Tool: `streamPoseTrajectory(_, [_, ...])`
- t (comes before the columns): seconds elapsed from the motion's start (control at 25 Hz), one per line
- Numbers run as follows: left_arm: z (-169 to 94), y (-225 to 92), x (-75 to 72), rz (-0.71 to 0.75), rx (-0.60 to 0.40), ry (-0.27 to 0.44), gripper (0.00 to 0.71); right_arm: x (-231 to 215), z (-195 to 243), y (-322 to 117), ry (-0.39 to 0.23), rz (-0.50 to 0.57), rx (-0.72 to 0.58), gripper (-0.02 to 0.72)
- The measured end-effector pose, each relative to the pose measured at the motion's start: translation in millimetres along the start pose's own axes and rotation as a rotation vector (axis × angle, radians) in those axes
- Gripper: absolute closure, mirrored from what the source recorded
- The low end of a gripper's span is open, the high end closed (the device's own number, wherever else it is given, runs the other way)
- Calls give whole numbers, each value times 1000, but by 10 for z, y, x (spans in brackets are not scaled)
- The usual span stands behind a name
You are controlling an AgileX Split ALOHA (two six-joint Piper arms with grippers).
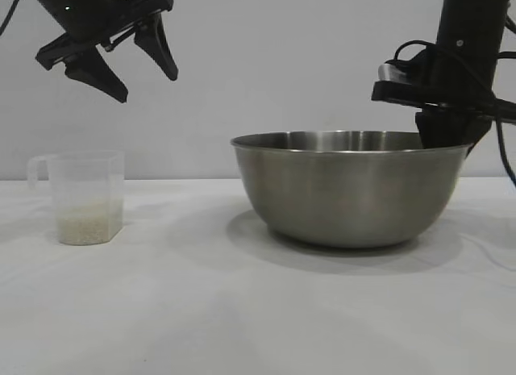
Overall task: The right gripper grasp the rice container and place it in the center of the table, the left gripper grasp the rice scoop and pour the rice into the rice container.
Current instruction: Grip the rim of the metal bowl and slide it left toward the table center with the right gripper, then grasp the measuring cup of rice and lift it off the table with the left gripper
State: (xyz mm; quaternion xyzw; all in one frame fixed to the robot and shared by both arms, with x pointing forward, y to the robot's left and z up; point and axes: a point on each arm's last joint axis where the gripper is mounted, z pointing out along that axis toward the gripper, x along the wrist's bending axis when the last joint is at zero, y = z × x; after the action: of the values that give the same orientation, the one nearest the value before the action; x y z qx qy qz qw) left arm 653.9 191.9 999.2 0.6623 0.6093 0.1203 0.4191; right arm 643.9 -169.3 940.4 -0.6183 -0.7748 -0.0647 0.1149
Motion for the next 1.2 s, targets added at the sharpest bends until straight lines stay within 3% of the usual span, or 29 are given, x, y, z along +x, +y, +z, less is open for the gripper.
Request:
streamPoseTrajectory(0.4, [0, 0, 0, 0, 0, 0, 237, 342, 90, -33, 10, -74, 11, 703])
streamPoseTrajectory(0.44, [0, 0, 0, 0, 0, 0, 237, 337, 89, -31, 8, -75, 8, 650])
streamPoseTrajectory(0.48, [0, 0, 0, 0, 0, 0, 237, 327, 89, -29, -3, -79, 6, 650])
streamPoseTrajectory(0.68, [0, 0, 0, 0, 0, 0, 237, 337, -59, 44, -44, -112, -27, 360])
streamPoseTrajectory(0.76, [0, 0, 0, 0, 0, 0, 237, 359, -178, 108, -59, -130, -69, 287])
streamPoseTrajectory(1.0, [0, 0, 0, 0, 0, 0, 237, 415, -682, 128, -111, -172, -207, 265])
streamPoseTrajectory(1.2, [0, -3, -2, 0, 4, -3, 237, 99, -1109, 39, -148, -106, -291, 265])
